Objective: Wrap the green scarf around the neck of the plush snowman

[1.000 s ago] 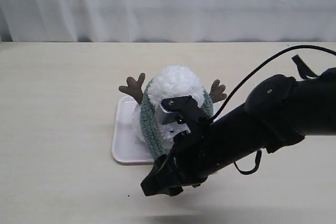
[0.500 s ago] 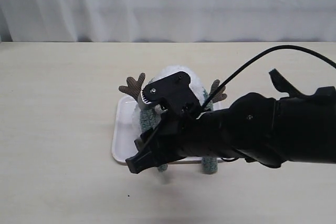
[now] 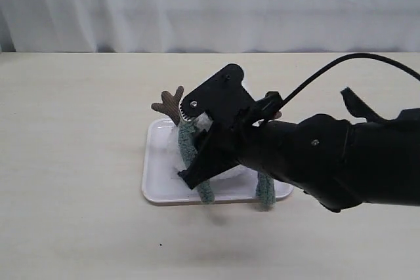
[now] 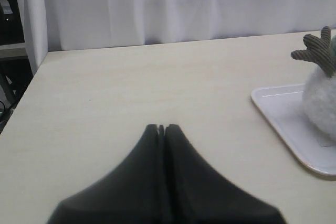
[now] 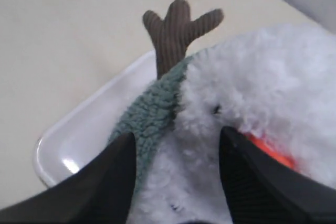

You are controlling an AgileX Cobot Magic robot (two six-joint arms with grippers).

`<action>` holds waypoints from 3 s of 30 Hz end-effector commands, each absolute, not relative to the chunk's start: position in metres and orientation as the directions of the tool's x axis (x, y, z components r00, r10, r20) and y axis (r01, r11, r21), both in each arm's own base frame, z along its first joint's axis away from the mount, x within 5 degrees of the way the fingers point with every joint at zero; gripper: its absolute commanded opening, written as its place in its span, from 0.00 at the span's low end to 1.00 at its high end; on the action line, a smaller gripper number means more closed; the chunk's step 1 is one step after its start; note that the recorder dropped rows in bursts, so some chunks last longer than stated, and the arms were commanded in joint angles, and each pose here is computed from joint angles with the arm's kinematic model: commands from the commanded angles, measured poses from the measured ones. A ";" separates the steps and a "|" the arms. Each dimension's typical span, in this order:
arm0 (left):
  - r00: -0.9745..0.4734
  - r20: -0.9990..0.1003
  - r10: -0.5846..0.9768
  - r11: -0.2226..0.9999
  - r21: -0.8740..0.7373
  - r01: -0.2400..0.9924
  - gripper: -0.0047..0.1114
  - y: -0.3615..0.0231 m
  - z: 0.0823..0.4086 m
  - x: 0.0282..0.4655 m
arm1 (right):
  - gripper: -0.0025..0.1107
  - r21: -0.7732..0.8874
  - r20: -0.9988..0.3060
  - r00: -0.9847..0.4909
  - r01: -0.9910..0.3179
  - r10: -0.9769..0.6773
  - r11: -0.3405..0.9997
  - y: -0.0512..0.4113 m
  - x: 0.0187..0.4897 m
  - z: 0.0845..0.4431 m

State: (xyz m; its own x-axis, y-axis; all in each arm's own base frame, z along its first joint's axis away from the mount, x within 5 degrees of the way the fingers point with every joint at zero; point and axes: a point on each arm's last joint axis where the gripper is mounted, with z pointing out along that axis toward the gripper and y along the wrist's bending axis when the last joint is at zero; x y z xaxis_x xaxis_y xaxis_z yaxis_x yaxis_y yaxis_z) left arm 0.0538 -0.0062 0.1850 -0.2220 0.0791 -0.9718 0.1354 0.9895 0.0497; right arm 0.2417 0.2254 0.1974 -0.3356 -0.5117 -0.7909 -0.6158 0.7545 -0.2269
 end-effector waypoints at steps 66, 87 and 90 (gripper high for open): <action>-0.213 -0.974 0.072 0.990 0.045 0.133 0.04 -0.006 0.185 0.054 | 0.59 0.077 -0.674 -0.720 -0.290 -0.165 0.954 0.079 0.215 0.191; -0.213 -0.974 0.072 0.990 0.045 0.133 0.04 -0.006 0.185 0.054 | 0.51 0.041 -0.684 -0.695 -0.341 -0.222 0.939 0.119 0.249 0.136; -0.213 -0.974 0.072 0.990 0.045 0.133 0.04 -0.006 0.185 0.054 | 0.35 0.042 -0.674 -0.704 -0.336 -0.221 0.941 0.119 0.249 0.131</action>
State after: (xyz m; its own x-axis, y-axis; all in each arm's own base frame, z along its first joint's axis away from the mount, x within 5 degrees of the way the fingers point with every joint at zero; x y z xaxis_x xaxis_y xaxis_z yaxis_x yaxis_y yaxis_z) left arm 0.0538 -0.0062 0.1850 -0.2220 0.0791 -0.9718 0.1354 0.9895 0.0497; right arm 0.2466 0.1183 0.1332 -0.7073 -0.2324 -0.6676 -0.3448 0.9379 0.0389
